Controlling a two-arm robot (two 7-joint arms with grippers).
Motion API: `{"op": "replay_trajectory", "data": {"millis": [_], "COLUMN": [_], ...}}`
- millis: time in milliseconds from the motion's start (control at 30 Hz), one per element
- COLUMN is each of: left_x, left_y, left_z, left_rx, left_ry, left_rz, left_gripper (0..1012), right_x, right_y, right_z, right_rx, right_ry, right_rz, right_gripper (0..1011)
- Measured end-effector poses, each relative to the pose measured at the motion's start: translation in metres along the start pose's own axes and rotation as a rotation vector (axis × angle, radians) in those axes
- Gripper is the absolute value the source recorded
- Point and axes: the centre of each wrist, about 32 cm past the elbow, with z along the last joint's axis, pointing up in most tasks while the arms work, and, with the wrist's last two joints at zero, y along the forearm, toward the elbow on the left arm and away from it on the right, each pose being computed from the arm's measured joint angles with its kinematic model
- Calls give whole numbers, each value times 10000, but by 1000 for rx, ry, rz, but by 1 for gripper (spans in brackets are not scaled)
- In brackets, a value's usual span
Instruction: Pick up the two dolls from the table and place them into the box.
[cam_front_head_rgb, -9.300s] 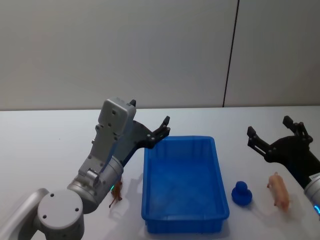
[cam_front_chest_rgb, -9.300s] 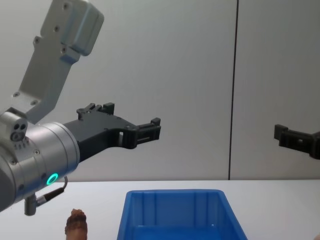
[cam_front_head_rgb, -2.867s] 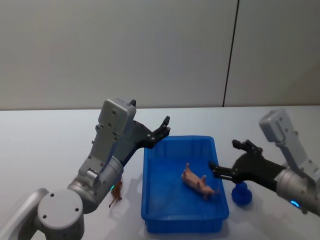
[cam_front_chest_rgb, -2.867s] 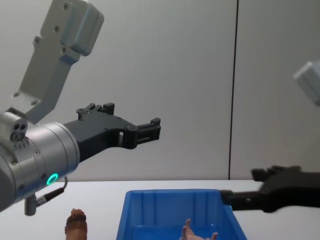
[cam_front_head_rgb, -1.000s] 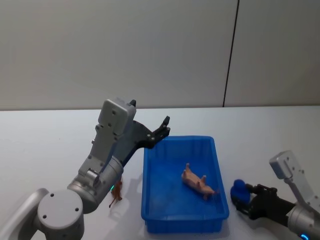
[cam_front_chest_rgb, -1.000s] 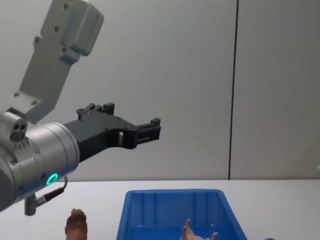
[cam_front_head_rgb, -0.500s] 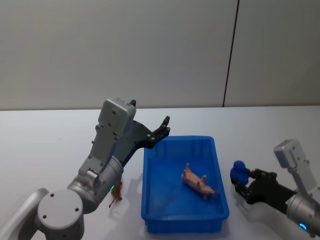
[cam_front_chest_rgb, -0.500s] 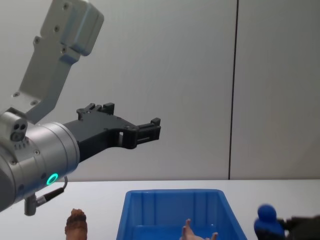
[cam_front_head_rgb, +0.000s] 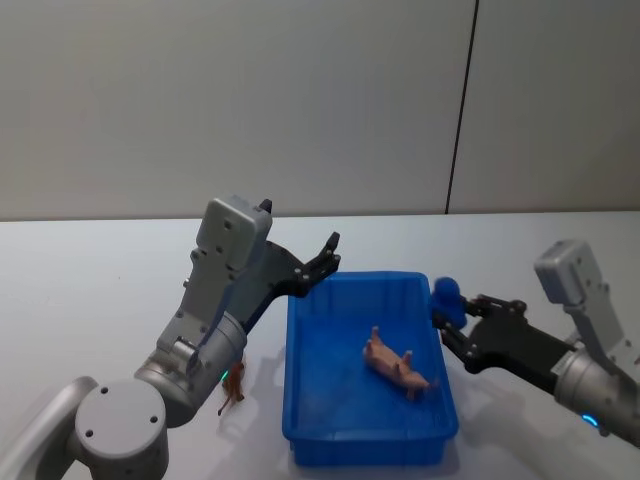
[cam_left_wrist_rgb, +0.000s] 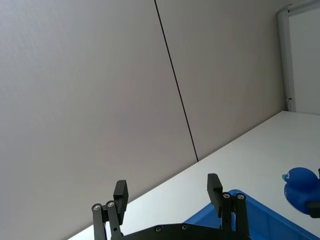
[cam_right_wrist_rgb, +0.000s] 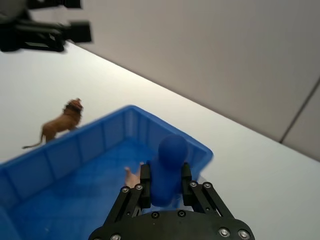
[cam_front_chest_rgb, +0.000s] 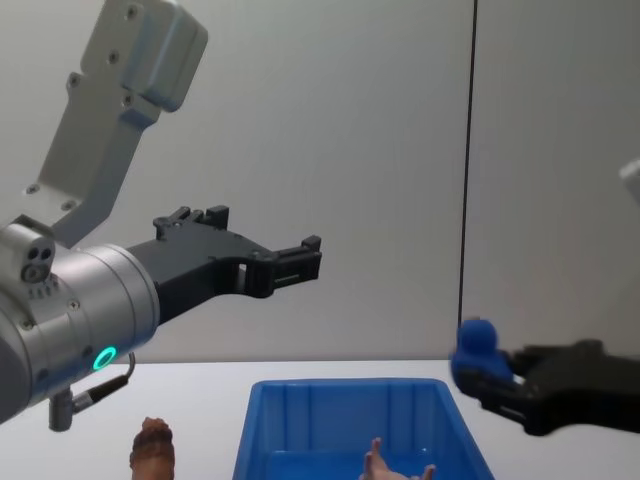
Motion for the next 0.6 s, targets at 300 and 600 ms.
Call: {"op": "replay_trajectory", "data": {"millis": [300, 600], "left_x": [0, 0], "left_y": [0, 0], "left_z": [0, 0], "left_rx": [0, 0], "left_ry": [0, 0], "left_rz": [0, 0], "left_gripper": [1003, 1003], "right_x": [-93, -147], "right_y": [122, 199], "right_z": [178, 243], "right_rx": [5, -16], "right_ry": [-20, -18], "right_rz": [92, 130], "right_gripper": [386, 668]}}
